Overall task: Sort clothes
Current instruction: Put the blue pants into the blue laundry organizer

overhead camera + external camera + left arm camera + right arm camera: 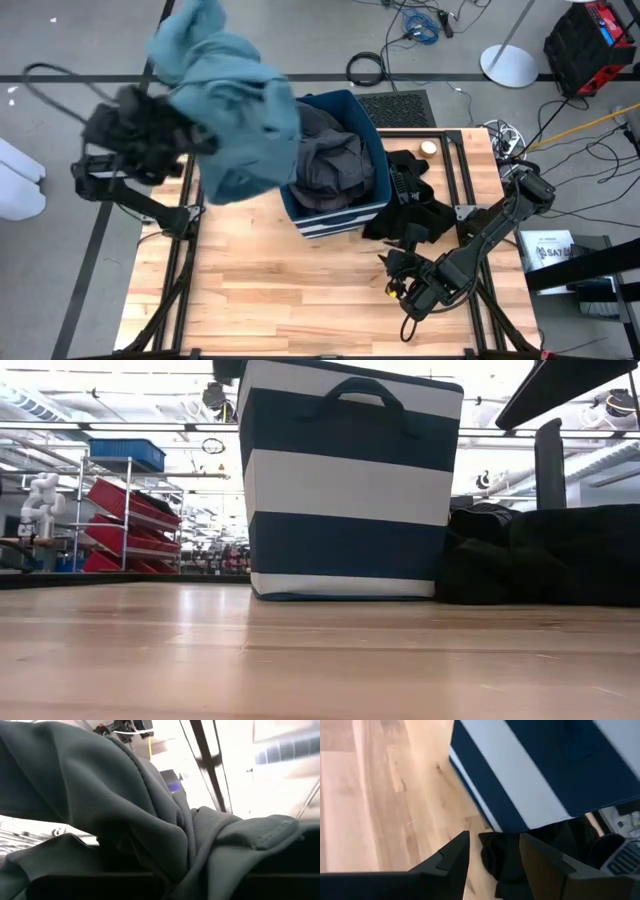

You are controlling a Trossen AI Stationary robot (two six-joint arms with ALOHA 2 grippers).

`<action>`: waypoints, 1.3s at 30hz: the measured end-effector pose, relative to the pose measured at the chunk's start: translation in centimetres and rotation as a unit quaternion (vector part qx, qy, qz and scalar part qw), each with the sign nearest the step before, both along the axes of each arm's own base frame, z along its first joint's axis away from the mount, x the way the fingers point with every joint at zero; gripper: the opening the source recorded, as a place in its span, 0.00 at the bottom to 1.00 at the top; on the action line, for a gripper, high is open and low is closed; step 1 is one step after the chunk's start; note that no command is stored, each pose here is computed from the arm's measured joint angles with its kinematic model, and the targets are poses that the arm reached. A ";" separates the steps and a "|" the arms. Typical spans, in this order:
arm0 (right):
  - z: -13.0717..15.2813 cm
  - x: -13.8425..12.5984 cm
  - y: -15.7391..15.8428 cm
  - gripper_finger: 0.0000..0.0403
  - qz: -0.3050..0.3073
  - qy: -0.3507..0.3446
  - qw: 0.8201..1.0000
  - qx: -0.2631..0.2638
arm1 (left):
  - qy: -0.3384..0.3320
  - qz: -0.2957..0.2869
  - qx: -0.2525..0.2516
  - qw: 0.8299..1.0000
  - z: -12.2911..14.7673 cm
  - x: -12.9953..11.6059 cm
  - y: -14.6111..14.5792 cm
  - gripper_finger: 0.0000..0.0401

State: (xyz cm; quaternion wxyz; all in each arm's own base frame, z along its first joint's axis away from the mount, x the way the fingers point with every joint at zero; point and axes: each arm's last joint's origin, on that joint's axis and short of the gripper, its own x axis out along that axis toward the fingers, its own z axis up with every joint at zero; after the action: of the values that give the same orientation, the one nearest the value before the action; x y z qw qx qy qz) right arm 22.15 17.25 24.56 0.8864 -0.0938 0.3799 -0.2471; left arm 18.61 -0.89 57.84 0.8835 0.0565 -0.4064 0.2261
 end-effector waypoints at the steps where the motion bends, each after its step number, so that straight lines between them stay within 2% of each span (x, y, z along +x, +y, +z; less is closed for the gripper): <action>1: 0.0 0.0 0.0 0.40 -0.001 -0.001 1.000 -0.004 | 0.007 0.004 0.003 1.000 0.1 0.9 0.6 0.09; 6: 0.0 -0.2 -0.2 0.40 -0.002 0.007 1.000 -0.009 | 0.050 -0.011 -0.002 0.999 -0.8 6.0 4.7 0.09; 8: 0.0 -0.2 -0.2 0.40 -0.008 0.007 1.000 -0.004 | 0.069 -0.017 -0.021 0.997 -1.5 7.5 6.6 0.09; 15: -0.2 -1.0 0.7 0.40 -0.003 0.013 1.000 0.028 | 0.118 -0.034 -0.094 0.988 -4.0 9.5 12.3 0.09; 19: -0.2 -1.7 1.4 0.40 0.003 0.005 0.999 0.036 | 0.203 -0.031 -0.135 0.969 -6.3 10.9 14.2 0.09; 23: -0.2 -2.2 1.7 0.40 -0.001 0.001 0.999 0.041 | 0.317 -0.001 -0.175 0.932 -9.3 12.2 15.0 0.09; 27: -0.2 -2.7 1.9 0.40 -0.008 -0.003 0.999 0.047 | 0.412 0.087 -0.185 0.888 -11.0 12.2 14.8 0.09; 29: -0.2 -3.0 2.0 0.40 -0.011 -0.004 0.999 0.049 | 0.441 0.118 -0.186 0.870 -11.2 11.6 14.3 0.09; 32: -0.2 -3.2 2.1 0.40 -0.016 -0.008 0.998 0.053 | 0.458 0.194 -0.170 0.851 -10.4 10.2 13.2 0.09; 35: -0.3 -3.5 2.3 0.40 -0.020 -0.014 0.998 0.058 | 0.445 0.225 -0.155 0.853 -8.6 7.8 12.0 0.09; 39: -0.7 -3.8 2.3 0.40 -0.025 -0.017 0.998 0.058 | 0.417 0.210 -0.147 0.872 -6.7 5.0 10.2 0.09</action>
State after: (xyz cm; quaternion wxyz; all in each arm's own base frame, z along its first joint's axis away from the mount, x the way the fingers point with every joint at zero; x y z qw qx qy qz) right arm 18.31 19.57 23.91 0.8902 -0.0286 0.3810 -0.2482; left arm 23.62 9.35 51.14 0.9005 0.0996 0.0594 0.4191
